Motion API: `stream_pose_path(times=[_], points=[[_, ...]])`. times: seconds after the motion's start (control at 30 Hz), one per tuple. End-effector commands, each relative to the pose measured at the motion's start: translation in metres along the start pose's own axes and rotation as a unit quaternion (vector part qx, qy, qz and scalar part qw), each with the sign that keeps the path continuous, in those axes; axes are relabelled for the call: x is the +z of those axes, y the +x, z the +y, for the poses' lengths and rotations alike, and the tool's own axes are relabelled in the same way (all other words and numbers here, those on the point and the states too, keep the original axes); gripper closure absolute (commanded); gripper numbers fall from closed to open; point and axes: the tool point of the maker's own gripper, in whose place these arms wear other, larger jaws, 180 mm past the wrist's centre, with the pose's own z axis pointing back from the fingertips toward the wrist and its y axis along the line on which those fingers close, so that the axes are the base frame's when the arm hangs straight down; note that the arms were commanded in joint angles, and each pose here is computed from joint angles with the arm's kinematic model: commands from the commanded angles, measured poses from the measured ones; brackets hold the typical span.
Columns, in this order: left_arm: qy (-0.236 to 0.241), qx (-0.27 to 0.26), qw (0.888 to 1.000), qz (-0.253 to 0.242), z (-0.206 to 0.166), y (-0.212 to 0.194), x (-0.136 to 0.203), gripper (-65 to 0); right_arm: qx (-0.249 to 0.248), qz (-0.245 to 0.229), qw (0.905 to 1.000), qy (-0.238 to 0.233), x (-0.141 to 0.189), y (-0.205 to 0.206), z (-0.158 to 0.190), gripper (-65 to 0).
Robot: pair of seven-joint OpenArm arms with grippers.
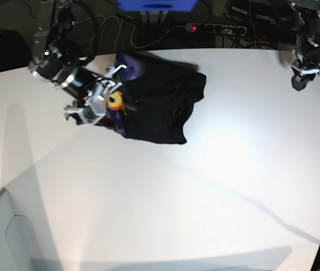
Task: Fold the T-shirt properly
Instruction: 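Drag the grasped edge with the right gripper to straighten the bundle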
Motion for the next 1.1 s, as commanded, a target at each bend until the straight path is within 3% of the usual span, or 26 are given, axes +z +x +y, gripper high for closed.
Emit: stream_pose_path(times=[0.0,0.1,0.27,0.7,0.9,1.07], points=[[-0.012,-0.010,1.000,-0.015,-0.007,0.011,0.003,-20.8,0.018,-0.044,0.9985,0.026,-0.005,0.025,0.010,-43.2],[-0.008,-0.011,1.000,-0.013,-0.005,0.010,0.004,-20.8,0.015,-0.042,0.9974,0.056,-0.023,0.025,0.019,-43.3],[-0.005,-0.013,1.000,-0.013,-0.003,0.011,0.006,-20.8,-0.007,-0.024,0.9978,0.062,-0.045,0.012,0.002,-43.3],[-0.003,-0.011,1.000,-0.010,-0.001,0.008,0.007,-20.8,-0.038,0.053,0.9977,0.019,-0.037,-0.045,-0.060,-43.5],[-0.003,-0.010,1.000,-0.011,-0.001,0.008,0.006,-20.8,-0.005,0.038,0.9992,0.011,-0.026,-0.027,-0.058,-43.6],[-0.003,-0.010,1.000,-0.011,-0.001,0.008,0.006,-20.8,0.037,0.001,0.9992,0.013,-0.008,0.004,-0.030,-43.6]])
